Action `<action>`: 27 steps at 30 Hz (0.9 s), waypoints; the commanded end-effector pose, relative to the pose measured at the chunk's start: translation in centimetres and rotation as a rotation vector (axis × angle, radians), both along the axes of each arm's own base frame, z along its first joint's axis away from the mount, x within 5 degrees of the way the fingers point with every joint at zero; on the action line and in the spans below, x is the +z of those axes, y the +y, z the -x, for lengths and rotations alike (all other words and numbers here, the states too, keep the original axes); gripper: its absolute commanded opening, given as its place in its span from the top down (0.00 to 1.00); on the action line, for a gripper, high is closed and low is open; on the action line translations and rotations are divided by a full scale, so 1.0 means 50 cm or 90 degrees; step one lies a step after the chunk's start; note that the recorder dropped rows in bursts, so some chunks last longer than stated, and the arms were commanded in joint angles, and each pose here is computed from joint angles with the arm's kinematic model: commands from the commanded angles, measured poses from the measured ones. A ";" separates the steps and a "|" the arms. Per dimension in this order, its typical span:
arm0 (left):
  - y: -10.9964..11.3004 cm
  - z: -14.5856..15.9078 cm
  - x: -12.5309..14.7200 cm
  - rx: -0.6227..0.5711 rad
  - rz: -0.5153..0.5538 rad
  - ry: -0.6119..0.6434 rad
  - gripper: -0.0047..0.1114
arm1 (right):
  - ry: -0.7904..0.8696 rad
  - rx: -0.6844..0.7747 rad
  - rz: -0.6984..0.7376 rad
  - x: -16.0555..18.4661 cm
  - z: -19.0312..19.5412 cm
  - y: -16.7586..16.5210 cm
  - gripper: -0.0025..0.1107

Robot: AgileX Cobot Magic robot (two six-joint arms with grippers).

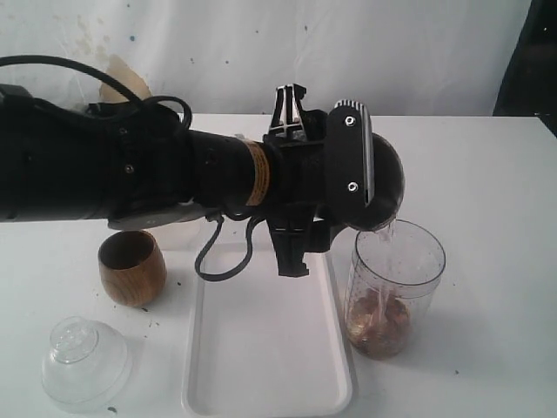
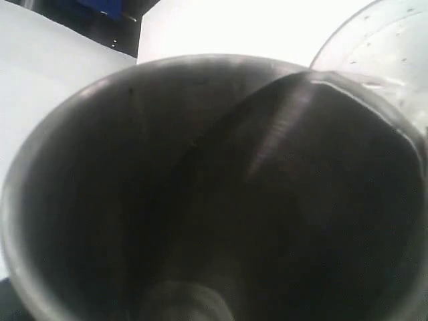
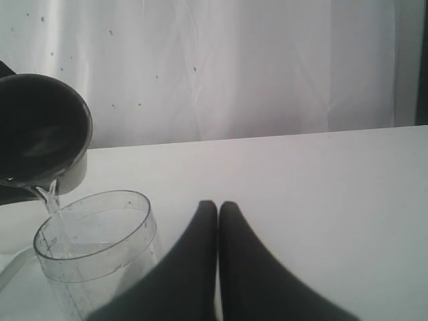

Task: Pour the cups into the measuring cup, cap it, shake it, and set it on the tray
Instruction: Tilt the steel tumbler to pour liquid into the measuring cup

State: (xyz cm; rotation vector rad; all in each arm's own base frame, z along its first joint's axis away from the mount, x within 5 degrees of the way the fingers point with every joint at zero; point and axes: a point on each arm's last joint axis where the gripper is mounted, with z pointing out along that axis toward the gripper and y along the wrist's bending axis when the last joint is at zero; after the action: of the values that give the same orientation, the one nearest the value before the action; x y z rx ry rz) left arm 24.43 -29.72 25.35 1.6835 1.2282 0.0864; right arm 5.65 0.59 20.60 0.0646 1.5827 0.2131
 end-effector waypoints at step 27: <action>-0.019 -0.003 0.075 -0.052 0.033 -0.098 0.96 | -0.005 0.003 0.000 -0.002 0.001 0.000 0.98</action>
State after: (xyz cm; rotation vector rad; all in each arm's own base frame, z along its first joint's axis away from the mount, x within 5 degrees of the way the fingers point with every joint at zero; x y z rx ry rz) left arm 25.02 -30.41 27.47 1.6882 1.1054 0.1559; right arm 5.65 0.59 20.60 0.0646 1.5827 0.2131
